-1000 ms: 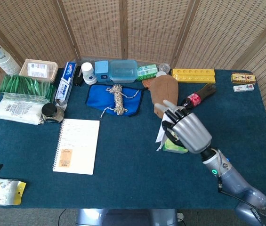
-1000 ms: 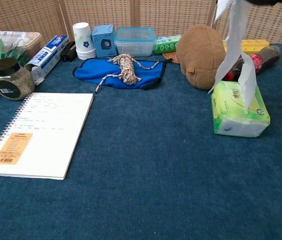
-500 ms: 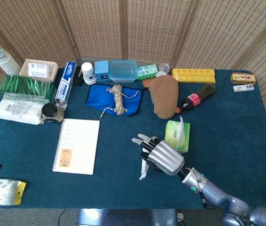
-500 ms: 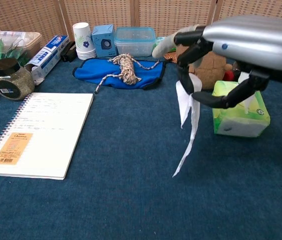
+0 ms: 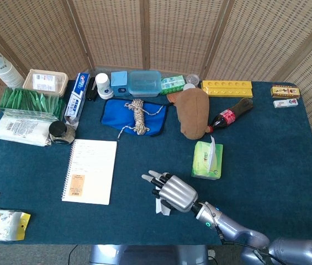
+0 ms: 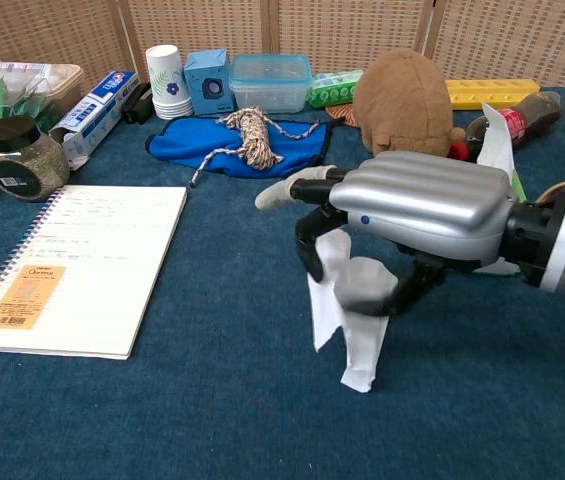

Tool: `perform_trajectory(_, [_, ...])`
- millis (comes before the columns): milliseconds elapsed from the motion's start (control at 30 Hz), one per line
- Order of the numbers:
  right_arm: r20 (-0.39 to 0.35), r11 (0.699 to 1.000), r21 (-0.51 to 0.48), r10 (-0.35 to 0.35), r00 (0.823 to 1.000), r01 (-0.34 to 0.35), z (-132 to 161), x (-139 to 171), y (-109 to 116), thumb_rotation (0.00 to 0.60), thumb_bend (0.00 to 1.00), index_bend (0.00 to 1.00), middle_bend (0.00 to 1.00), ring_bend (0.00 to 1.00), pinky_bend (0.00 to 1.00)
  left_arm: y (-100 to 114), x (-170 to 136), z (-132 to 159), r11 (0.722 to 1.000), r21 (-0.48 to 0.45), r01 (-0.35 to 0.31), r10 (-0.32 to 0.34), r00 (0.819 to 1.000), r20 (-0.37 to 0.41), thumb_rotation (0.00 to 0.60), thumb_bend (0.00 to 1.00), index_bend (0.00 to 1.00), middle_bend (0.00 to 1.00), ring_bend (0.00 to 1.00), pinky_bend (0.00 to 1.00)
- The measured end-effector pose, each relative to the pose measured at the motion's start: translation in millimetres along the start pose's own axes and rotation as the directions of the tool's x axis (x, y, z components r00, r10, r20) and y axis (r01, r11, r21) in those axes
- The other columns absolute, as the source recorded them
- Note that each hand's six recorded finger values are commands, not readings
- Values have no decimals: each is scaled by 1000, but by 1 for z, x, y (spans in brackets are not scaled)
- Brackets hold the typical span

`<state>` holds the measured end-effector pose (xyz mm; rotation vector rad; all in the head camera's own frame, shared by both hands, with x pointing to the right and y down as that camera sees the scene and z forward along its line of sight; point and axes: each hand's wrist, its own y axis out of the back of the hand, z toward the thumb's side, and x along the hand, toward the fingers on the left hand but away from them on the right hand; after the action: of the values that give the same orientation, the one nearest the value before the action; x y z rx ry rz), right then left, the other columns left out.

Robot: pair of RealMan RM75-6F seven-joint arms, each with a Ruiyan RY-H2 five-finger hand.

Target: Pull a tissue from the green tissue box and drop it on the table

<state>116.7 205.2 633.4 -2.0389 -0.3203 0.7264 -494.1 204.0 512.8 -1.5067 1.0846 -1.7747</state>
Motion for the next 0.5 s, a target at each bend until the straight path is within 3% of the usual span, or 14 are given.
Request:
perform_trajectory(67, [9, 1000, -12, -1, 1000, 1, 0, -2, 1, 600, 0, 0, 0, 0, 236, 1, 0, -1, 1000, -2, -1, 1, 1000, -1, 600, 126, 0, 0, 0, 0])
perform_trajectory(500, [80, 997, 12, -76, 994, 75, -18, -1, 25, 600, 0, 0, 0, 0, 209, 1, -2, -1, 1000, -5, 2, -2, 1000, 0, 600, 125, 0, 0, 0, 0])
